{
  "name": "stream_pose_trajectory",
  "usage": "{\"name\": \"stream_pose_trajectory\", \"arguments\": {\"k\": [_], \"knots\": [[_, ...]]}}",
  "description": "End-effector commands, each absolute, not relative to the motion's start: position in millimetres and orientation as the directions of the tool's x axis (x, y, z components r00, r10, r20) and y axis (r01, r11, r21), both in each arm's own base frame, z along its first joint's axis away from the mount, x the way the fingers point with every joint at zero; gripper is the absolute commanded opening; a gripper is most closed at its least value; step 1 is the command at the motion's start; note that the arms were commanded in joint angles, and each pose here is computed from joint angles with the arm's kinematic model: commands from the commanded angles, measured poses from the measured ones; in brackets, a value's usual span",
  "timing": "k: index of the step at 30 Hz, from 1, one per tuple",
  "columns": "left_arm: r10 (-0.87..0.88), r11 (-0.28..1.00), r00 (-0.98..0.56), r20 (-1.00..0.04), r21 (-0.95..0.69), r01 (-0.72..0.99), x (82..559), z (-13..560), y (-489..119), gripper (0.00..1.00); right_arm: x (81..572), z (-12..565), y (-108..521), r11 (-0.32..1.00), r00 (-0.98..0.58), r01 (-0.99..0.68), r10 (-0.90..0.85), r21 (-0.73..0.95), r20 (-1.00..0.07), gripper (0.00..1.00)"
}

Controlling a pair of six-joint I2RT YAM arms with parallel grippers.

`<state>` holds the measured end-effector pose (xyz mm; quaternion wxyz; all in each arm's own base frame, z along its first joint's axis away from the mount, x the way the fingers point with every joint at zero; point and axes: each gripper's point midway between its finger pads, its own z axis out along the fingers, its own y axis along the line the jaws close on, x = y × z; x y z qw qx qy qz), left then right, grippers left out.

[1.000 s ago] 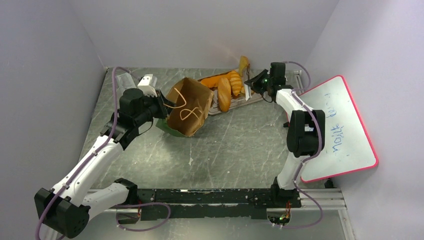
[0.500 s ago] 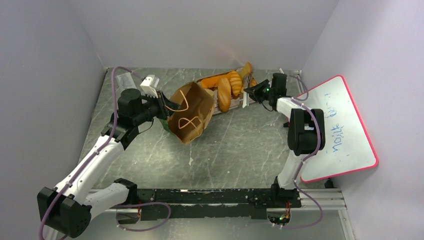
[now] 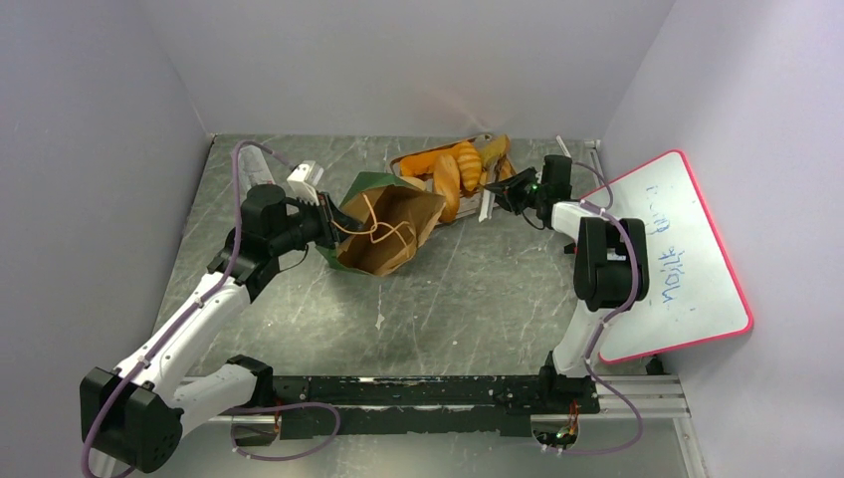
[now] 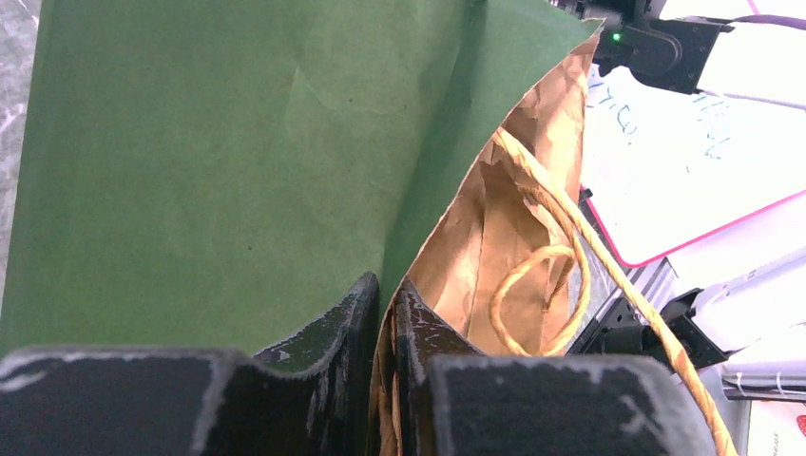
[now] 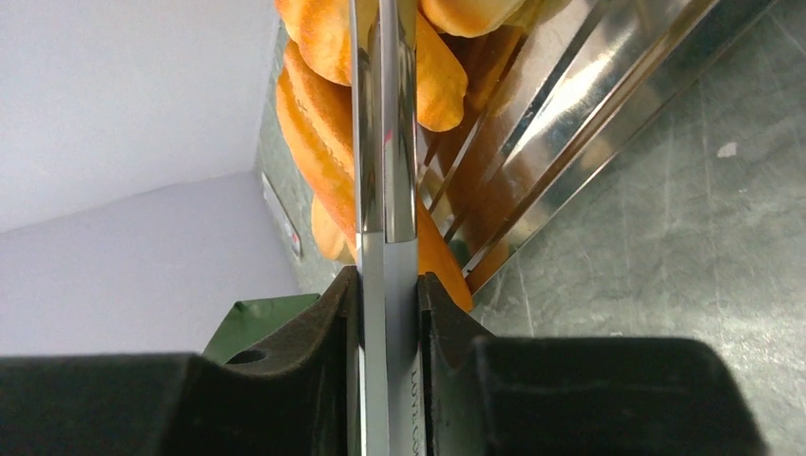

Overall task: Take the fake bread out of the paper bag
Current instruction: Place the fake bread in the container.

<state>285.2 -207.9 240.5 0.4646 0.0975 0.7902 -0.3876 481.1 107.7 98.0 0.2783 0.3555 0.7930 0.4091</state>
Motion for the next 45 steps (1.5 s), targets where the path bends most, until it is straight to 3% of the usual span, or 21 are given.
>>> {"name": "stream_pose_trajectory", "arguments": {"k": [1, 9, 45], "knots": [[-0.210, 0.667, -0.524, -0.826, -0.513, 0.541, 284, 246, -207, 0.07, 474, 116, 106, 0.416, -0.603, 0.319, 0.782, 0.852, -0.156, 0.22], [-0.211, 0.662, -0.529, -0.822, -0.518, 0.542, 286, 244, -209, 0.07, 468, 118, 99, 0.424, -0.603, 0.329, 0.782, 0.844, -0.159, 0.31], [-0.237, 0.658, -0.515, -0.824, -0.526, 0.539, 291, 253, -210, 0.07, 437, 157, 100, 0.461, -0.626, 0.286, 0.753, 0.840, -0.201, 0.33]]}}
